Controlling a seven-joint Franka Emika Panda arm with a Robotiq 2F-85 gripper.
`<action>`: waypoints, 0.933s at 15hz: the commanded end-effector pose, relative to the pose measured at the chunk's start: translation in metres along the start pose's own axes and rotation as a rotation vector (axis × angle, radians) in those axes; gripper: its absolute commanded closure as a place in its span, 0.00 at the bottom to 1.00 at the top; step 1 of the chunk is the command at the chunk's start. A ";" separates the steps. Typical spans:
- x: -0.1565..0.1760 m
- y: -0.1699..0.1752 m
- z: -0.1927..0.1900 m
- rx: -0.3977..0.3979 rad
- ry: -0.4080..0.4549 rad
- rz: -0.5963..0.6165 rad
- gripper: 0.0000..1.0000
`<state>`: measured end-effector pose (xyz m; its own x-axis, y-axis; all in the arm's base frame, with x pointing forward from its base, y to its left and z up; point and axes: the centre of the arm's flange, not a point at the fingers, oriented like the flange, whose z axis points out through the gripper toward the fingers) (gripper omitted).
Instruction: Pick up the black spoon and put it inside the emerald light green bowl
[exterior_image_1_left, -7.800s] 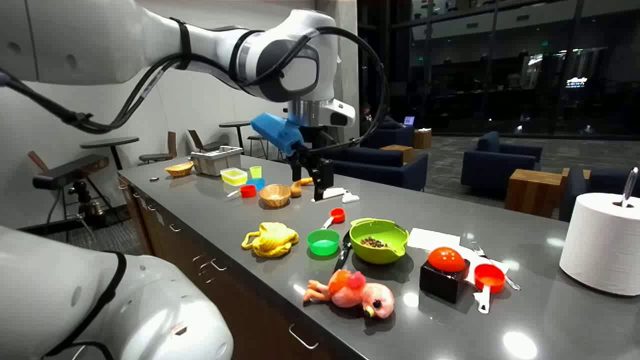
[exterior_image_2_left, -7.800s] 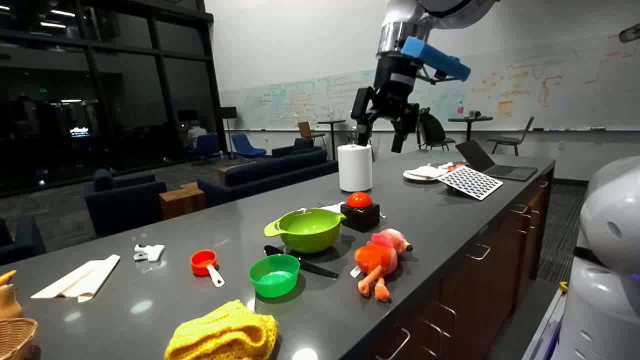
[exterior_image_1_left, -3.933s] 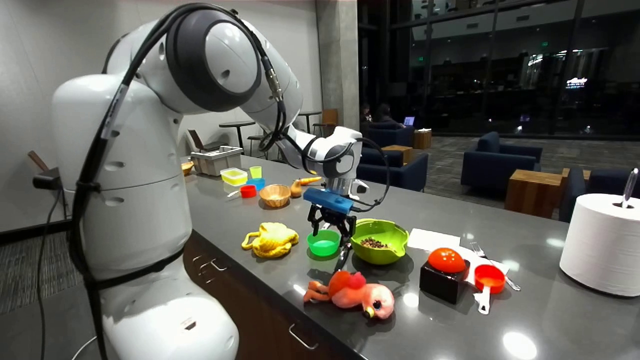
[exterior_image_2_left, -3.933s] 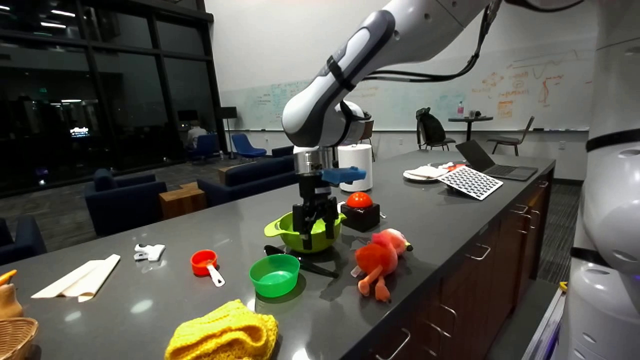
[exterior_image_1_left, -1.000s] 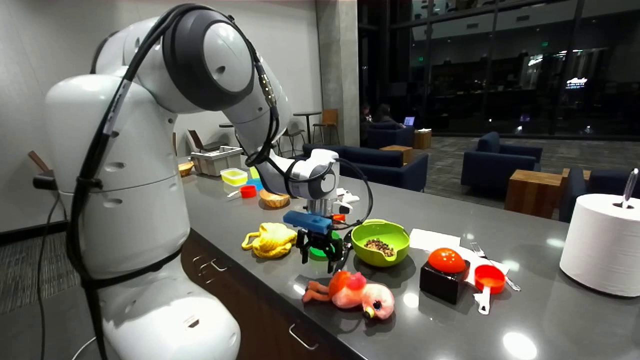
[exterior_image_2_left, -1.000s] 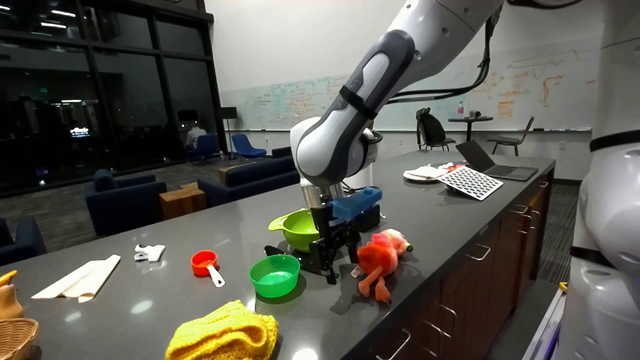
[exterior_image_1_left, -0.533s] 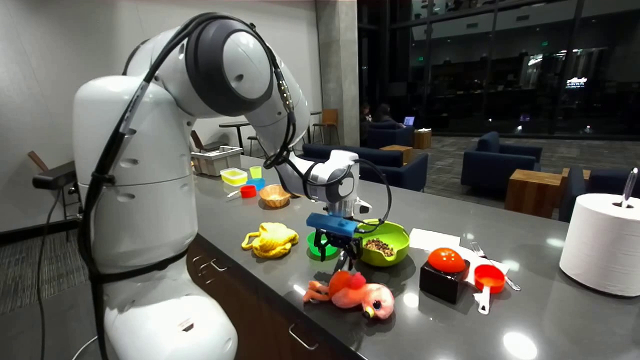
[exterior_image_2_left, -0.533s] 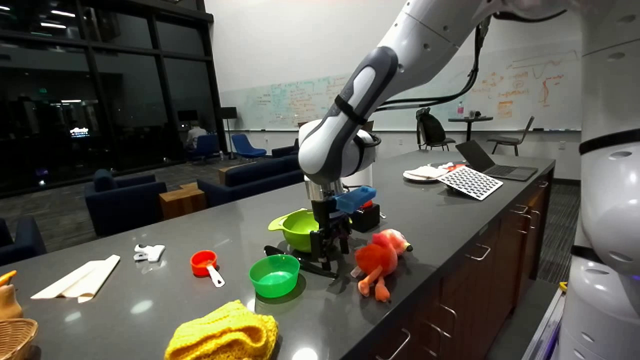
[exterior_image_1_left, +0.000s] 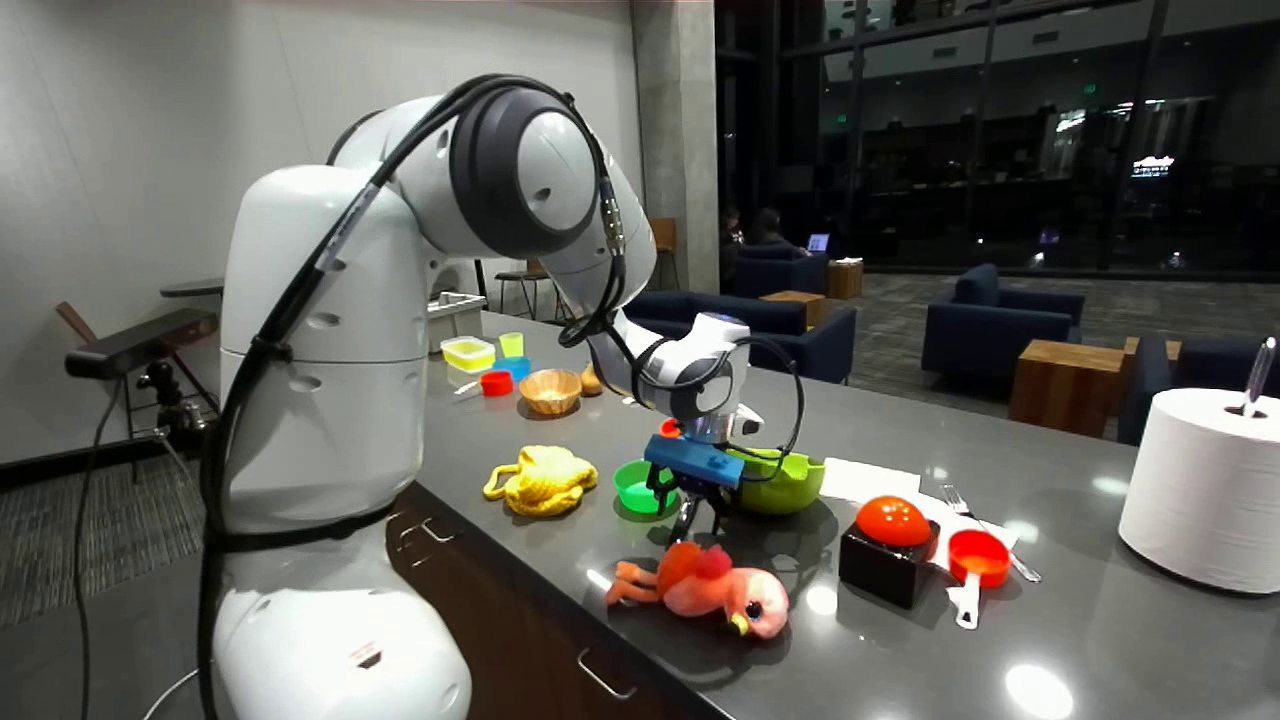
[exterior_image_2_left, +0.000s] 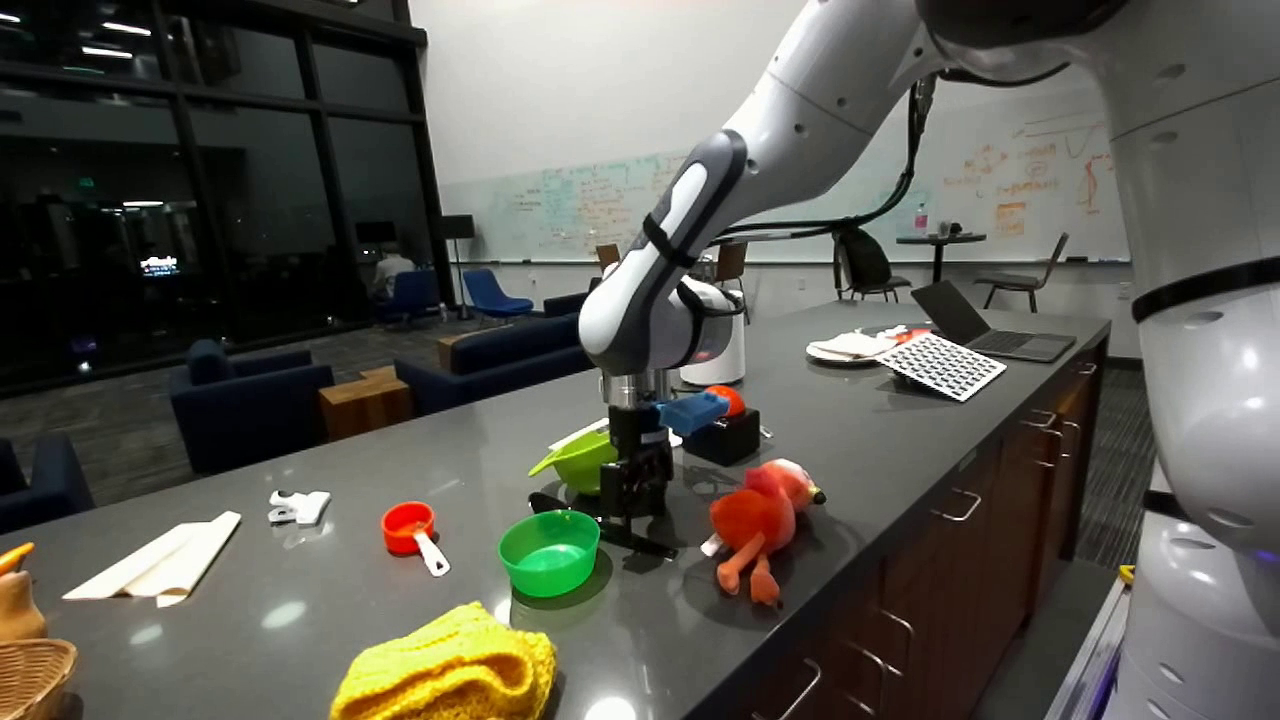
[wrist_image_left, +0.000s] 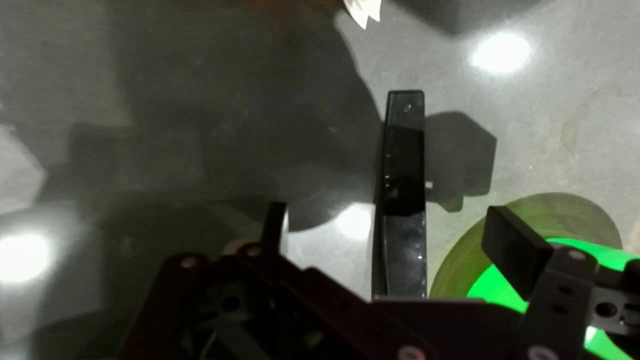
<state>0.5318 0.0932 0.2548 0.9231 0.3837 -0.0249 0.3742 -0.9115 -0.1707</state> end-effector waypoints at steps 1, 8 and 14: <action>0.013 0.006 0.003 0.056 0.051 -0.037 0.00; 0.020 -0.005 0.005 0.109 0.076 -0.066 0.00; 0.019 -0.014 0.005 0.113 0.071 -0.070 0.30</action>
<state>0.5430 0.1133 0.2494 0.9023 0.4294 0.0390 0.4238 -0.8663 -0.2644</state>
